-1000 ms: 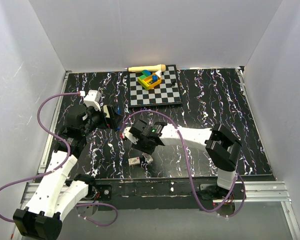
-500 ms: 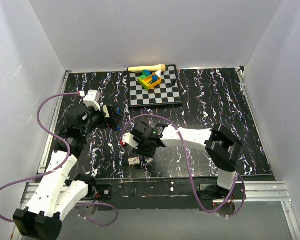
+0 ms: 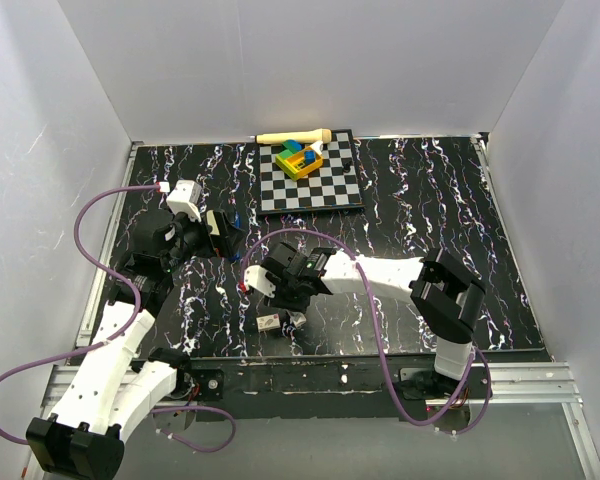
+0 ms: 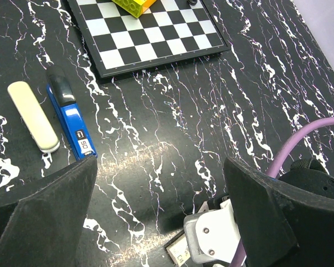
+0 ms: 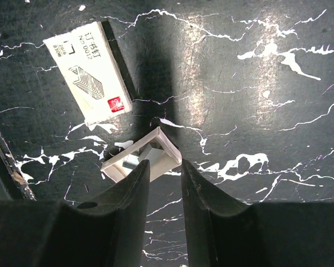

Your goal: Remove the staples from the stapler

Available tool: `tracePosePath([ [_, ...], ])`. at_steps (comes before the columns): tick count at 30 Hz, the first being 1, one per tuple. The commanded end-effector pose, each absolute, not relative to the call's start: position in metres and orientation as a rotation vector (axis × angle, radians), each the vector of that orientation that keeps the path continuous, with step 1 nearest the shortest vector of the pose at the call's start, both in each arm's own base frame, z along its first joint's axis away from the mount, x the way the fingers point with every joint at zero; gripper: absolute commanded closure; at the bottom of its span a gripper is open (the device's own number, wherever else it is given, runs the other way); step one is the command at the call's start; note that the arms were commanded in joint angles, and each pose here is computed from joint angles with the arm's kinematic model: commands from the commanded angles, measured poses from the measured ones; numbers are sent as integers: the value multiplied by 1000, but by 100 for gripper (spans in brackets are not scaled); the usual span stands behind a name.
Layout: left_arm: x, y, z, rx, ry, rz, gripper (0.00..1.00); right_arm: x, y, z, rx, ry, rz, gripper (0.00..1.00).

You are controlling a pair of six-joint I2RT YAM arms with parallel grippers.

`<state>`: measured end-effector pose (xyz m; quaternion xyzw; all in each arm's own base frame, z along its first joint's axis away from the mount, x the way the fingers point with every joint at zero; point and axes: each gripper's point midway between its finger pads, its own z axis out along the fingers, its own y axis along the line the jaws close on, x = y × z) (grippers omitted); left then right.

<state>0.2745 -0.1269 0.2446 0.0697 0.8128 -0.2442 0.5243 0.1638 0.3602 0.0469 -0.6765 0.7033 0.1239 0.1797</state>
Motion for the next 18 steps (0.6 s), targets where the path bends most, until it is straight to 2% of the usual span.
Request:
tracePosePath([
  [1,274,-126,247,179,1940,-573,2,168,370,54,-1921,1944,376,63],
  [18,275,-127,245,183,1947,-579,2,172,375,42,-1927,1952,388,64],
])
